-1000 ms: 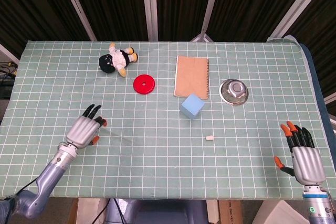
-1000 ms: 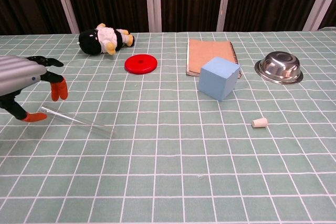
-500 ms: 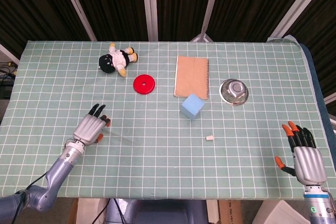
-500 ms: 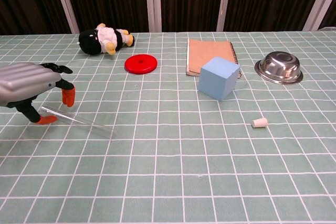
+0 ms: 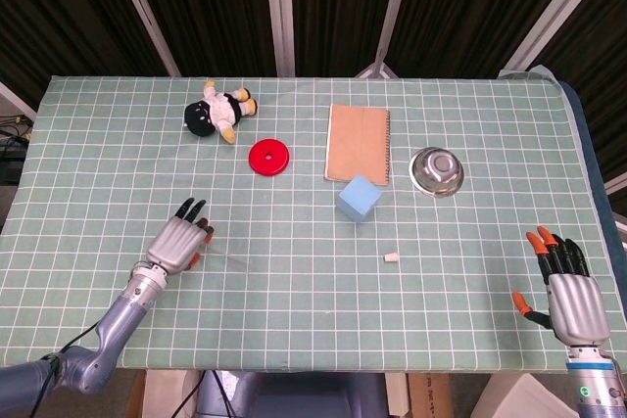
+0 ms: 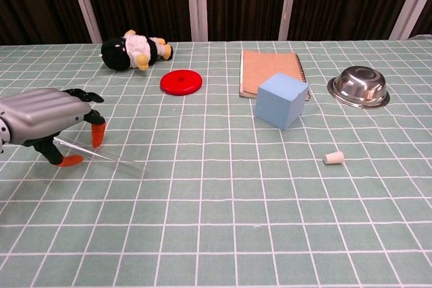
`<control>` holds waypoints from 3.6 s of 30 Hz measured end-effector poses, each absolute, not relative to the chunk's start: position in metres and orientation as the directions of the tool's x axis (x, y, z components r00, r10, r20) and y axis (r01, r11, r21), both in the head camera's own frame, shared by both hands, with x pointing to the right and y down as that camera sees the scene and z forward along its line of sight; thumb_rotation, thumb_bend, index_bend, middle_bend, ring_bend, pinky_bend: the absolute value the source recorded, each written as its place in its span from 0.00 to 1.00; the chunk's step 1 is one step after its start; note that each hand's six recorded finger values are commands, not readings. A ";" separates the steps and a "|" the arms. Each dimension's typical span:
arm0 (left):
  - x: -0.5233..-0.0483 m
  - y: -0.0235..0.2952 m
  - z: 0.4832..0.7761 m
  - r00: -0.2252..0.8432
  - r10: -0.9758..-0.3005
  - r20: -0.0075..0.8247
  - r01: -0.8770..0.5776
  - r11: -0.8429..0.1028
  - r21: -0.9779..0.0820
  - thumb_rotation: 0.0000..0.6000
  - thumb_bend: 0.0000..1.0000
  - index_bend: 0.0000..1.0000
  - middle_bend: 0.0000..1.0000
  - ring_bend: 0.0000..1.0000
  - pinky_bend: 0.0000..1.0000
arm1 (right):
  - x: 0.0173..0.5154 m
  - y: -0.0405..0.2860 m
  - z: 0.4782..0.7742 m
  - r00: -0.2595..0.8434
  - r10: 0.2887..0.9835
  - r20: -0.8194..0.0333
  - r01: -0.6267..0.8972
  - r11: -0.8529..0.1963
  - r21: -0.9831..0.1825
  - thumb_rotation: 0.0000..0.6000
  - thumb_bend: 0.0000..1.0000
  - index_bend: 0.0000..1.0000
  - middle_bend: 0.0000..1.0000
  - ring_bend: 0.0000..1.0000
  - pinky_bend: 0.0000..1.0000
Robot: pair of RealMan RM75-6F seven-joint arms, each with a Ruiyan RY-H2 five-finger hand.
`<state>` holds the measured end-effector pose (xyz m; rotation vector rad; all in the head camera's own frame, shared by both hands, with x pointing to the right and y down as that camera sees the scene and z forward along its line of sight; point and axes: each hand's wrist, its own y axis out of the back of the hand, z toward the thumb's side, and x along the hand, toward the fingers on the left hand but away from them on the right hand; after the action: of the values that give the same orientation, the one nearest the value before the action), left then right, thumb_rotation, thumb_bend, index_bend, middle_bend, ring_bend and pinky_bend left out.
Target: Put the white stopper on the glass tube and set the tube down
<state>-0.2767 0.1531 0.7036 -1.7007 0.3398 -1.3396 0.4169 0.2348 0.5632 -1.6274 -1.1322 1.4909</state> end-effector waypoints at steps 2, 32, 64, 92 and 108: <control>-0.276 0.153 0.704 0.370 -0.686 0.626 0.313 -0.543 -0.779 1.00 0.45 0.48 0.34 0.05 0.00 | 0.417 0.235 0.563 -0.019 0.905 -0.426 0.171 -0.417 -0.893 1.00 0.32 0.00 0.00 0.00 0.00; -0.262 0.134 0.678 0.395 -0.782 0.482 0.064 -0.500 -0.863 1.00 0.54 0.54 0.44 0.06 0.00 | 0.415 0.236 0.563 -0.014 0.904 -0.427 0.190 -0.417 -0.889 1.00 0.32 0.00 0.00 0.00 0.00; -0.264 0.107 0.648 0.395 -0.875 0.280 -0.344 -0.423 -0.838 1.00 0.57 0.55 0.50 0.08 0.00 | 0.321 0.198 0.615 0.201 0.852 -0.483 0.062 -0.503 -0.862 1.00 0.32 0.34 0.19 0.05 0.00; -0.287 0.104 0.633 0.389 -0.880 0.273 -0.331 -0.410 -0.850 1.00 0.57 0.56 0.50 0.08 0.00 | 0.239 0.178 0.688 0.298 0.792 -0.533 -0.052 -0.544 -0.837 1.00 0.32 0.48 0.23 0.06 0.00; -0.290 0.100 0.629 0.385 -0.883 0.268 -0.330 -0.403 -0.854 1.00 0.57 0.56 0.50 0.08 0.00 | 0.238 0.182 0.702 0.261 0.777 -0.572 -0.072 -0.575 -0.815 1.00 0.33 0.48 0.23 0.06 0.00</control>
<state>-0.2899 0.0999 0.6290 -1.9214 1.0436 -0.9715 0.2380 0.1824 0.7024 -1.7703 -0.6464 1.4074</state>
